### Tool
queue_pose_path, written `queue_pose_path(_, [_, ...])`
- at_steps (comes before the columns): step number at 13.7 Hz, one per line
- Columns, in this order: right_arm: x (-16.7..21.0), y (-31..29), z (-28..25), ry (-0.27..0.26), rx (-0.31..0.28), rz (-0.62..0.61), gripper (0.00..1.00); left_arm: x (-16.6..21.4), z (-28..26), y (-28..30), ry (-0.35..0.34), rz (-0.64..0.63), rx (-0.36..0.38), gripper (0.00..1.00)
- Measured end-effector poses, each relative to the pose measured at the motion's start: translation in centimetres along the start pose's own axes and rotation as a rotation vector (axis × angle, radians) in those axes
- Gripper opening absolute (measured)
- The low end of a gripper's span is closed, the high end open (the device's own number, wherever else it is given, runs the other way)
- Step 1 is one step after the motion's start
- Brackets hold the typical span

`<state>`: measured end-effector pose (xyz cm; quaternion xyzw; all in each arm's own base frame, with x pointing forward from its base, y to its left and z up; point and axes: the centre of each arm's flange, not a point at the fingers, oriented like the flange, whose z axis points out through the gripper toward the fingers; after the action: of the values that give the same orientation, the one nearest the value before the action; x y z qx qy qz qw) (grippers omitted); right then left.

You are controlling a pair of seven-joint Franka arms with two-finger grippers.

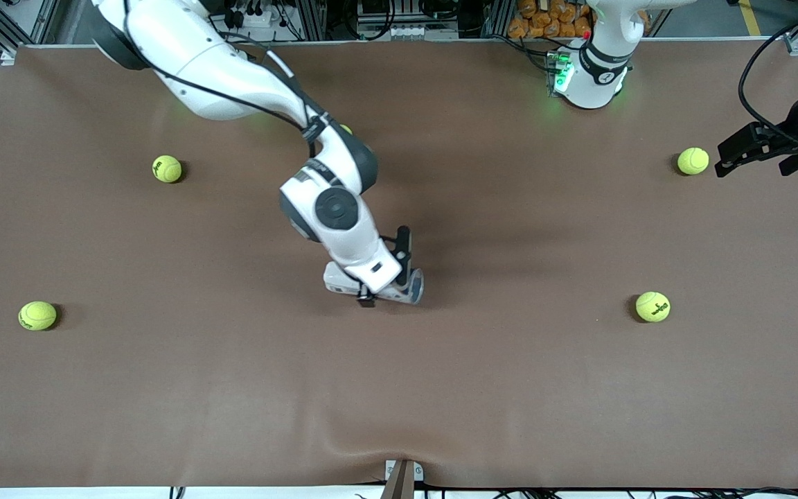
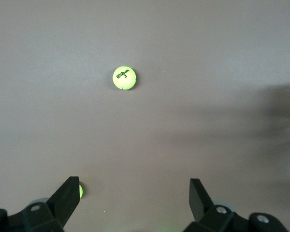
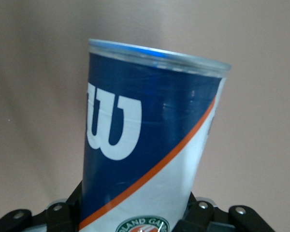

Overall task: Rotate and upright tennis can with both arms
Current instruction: 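Carry the can with the right gripper to the table center, then lay the can down with the right gripper while the left gripper reaches it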

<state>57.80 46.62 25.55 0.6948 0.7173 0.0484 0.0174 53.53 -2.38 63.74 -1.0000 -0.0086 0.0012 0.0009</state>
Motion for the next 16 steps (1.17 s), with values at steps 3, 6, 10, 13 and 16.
queue_pose_path(3, [3.1, -2.7, 2.1, -0.054, -0.060, -0.141, 0.78, 0.0, 0.0, -0.2, -0.001, -0.003, -0.001, 1.00])
queue_pose_path(6, [3.5, -3.3, 3.7, -0.061, -0.061, -0.164, 0.88, 0.3, 0.6, -0.3, -0.011, -0.005, -0.001, 1.00])
queue_pose_path(10, [3.1, -2.3, 3.1, -0.048, -0.083, -0.150, 1.00, 0.7, 1.1, -1.3, -0.021, -0.026, -0.010, 1.00])
queue_pose_path(13, [3.7, -1.6, -0.5, -0.027, -0.115, -0.140, 1.00, 0.9, 1.6, -1.5, -0.031, -0.029, -0.014, 1.00])
queue_pose_path(16, [1.0, 1.1, -6.0, 0.040, -0.062, 0.012, 1.00, 1.8, 3.3, -1.0, -0.064, -0.023, -0.034, 1.00])
